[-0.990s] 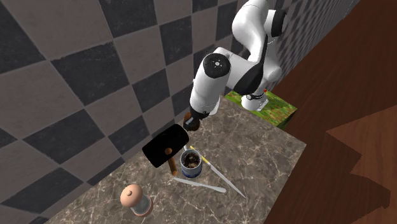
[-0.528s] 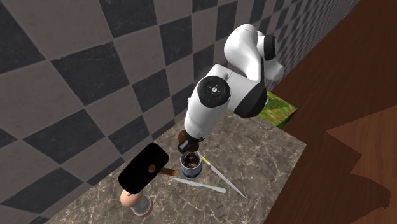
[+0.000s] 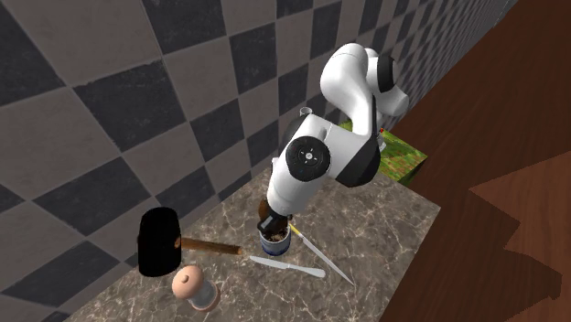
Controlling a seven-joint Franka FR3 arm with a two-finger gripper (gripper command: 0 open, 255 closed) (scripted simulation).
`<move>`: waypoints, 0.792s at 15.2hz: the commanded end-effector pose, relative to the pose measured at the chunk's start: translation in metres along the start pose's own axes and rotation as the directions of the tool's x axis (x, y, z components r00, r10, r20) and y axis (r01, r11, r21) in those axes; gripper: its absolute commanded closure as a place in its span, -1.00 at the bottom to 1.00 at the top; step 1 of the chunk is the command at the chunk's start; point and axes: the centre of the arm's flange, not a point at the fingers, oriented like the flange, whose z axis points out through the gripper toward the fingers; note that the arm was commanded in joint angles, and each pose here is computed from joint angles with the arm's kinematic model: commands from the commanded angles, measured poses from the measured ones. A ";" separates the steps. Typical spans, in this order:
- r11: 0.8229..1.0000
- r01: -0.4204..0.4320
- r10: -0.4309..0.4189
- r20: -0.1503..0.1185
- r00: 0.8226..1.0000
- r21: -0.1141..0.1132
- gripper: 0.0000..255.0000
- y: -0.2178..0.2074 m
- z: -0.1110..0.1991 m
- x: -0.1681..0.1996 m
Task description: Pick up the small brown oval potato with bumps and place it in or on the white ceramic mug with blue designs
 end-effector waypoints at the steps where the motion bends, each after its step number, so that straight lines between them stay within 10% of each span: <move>1: 1.000 0.000 0.000 0.000 1.000 0.000 1.00 -0.001 0.010 -0.003; 12: 1.000 0.000 0.000 0.000 1.000 0.000 1.00 -0.003 0.030 -0.009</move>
